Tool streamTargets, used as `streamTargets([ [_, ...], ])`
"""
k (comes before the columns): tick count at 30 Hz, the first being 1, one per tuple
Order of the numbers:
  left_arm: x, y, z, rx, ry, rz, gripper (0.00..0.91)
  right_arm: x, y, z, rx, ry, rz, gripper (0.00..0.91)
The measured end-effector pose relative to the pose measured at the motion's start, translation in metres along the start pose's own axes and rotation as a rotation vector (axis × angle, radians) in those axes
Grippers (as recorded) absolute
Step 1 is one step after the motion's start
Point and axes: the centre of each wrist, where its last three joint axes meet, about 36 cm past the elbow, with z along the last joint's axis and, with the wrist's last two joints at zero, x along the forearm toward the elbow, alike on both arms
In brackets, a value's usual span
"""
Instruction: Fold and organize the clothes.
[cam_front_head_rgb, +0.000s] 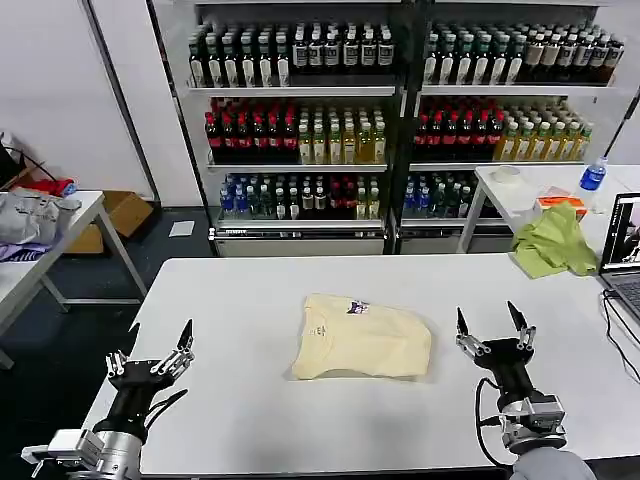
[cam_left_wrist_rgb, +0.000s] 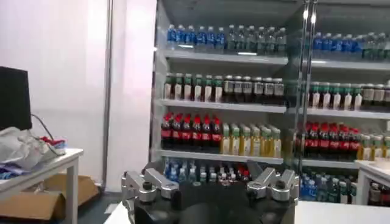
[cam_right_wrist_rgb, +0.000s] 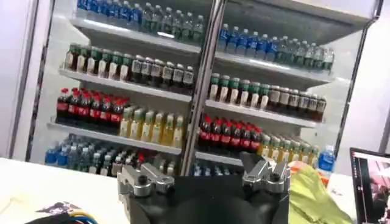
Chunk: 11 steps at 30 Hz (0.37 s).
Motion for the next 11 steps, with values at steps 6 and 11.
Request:
streamTargets([
  [6,0.0032,0.0005,-0.0034,0.0,-0.007,-0.003,0.907,0.0044,0.0007,-0.0031,-0.001,0.002,-0.005,0.907],
  [11,0.0063,0.0027,-0.007,-0.003,-0.012,-0.011,0.907,0.0067,0.0003,-0.0072,0.003,-0.004,-0.008,0.907],
])
